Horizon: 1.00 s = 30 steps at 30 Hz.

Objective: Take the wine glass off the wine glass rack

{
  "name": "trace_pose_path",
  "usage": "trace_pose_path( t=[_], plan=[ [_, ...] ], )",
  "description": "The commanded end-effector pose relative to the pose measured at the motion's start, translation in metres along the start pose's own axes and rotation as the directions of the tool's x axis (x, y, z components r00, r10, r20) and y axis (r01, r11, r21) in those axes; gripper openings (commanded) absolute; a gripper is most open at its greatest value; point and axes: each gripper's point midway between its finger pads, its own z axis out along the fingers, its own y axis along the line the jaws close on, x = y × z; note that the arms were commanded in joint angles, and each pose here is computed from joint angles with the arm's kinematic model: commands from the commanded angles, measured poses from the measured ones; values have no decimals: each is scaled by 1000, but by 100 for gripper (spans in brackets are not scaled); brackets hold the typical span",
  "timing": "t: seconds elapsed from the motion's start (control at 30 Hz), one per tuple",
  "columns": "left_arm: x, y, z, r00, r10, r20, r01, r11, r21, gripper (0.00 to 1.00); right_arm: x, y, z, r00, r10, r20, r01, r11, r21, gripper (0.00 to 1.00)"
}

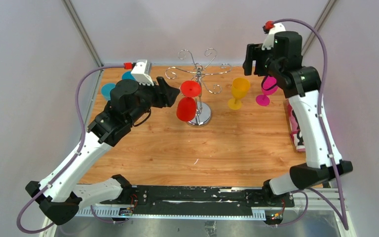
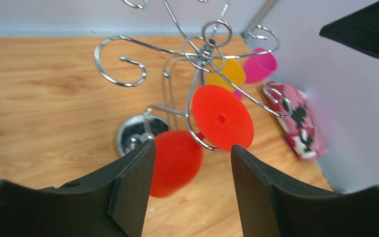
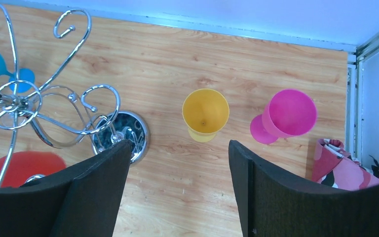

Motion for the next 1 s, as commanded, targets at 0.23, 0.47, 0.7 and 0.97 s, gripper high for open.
trace_pose_path(
  t=[0.23, 0.47, 0.7, 0.97],
  plan=[
    [32, -45, 5, 981, -166, -96, 184, 953, 239, 66, 15, 49, -40, 997, 36, 62, -18, 964, -266, 77],
    [23, -44, -5, 985, -163, -51, 171, 953, 249, 67, 6, 123, -134, 952, 273, 141, -95, 696, -711, 66],
    [9, -26, -22, 990, -137, 19, 132, 975, 177, 68, 23, 155, -193, 909, 417, -8, -200, 420, -885, 56],
    [4, -17, -48, 986, -157, 49, 147, 976, 159, 68, 52, 200, -150, 863, 479, -160, -338, 312, -888, 56]
  ],
)
